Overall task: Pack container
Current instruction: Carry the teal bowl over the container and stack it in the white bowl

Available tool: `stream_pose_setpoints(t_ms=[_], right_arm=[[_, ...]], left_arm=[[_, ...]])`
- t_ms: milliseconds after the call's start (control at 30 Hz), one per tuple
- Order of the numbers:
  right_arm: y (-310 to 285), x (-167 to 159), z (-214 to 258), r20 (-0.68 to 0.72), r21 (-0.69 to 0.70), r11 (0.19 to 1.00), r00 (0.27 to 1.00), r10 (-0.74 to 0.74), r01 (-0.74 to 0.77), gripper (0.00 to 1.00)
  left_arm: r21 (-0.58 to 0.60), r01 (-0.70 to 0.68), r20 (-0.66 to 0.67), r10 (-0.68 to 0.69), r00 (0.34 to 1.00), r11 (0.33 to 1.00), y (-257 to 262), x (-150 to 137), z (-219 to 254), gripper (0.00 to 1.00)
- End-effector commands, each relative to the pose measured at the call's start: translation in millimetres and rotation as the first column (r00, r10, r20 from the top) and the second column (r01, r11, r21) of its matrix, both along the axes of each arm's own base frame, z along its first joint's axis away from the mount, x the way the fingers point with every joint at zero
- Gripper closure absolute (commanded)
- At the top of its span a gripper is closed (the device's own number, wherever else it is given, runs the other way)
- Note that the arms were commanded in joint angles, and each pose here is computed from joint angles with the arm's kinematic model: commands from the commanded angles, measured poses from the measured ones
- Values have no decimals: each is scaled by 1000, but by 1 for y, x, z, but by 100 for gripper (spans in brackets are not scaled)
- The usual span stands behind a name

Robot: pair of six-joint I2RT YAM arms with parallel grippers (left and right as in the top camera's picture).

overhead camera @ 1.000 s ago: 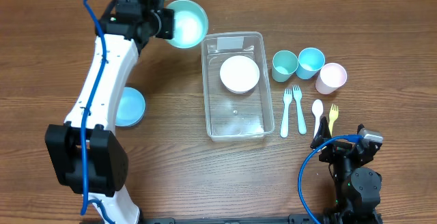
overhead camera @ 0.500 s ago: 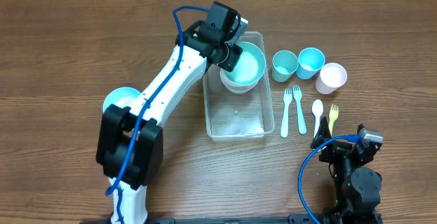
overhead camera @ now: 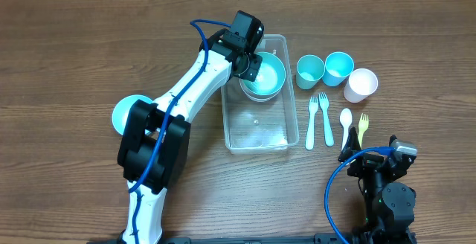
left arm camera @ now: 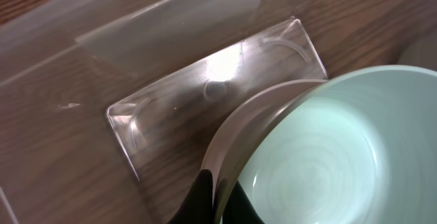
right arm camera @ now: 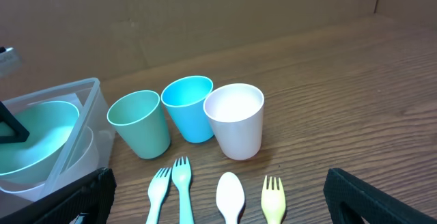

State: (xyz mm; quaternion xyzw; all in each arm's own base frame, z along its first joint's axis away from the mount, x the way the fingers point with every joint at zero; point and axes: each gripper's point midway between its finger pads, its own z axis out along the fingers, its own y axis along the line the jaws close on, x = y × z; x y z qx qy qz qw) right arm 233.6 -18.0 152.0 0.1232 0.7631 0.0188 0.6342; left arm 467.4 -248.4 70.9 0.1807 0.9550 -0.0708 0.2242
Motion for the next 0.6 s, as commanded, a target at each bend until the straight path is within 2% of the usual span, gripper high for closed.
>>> stream_pose_setpoints(t_ms=[0,33,67,100,133,200,333,433,467,500,533,567], right_arm=[[0,0,2,11,0,1000,1000,-1,1,0],[0,0,2,11,0,1000,1000,0,0,0],[0,0,2,11,0,1000,1000,0,0,0],[0,0,2,11,0,1000,1000,0,0,0],[0,0,2,11,0,1000,1000,0,0,0],[0,0,1,10,0,1000,1000,0,0,0],[0,0,2,11,0,1000,1000,0,0,0],[0,0,2,11,0,1000,1000,0,0,0],[0,0,1,10,0,1000,1000,0,0,0],[0,0,2,11,0,1000,1000,-1,1,0],[0,0,1,10,0,1000,1000,0,0,0],[0,0,2,11,0,1000,1000,-1,1,0]], left_arm=[[-4,-29,-6,28,1000,1000,1,4,-5,96],[-4,-29,-6,28,1000,1000,1,4,-5,96],[-4,-29,-6,29,1000,1000,1,4,-5,83],[-4,-29,-6,29,1000,1000,1,4,-5,51],[-3,-29,-6,29,1000,1000,2,4,-5,31],[-4,-30,-5,30,1000,1000,2,4,-4,19],[-22,-29,24,29,999,999,0,7,14,21],[-74,-23,120,32,992,997,-2,11,75,25],[-94,-18,159,32,987,995,-1,9,98,30],[-116,-13,198,36,980,993,0,7,122,49],[-130,-9,221,38,975,992,2,4,137,86],[-145,3,225,30,974,989,0,-1,145,96]])
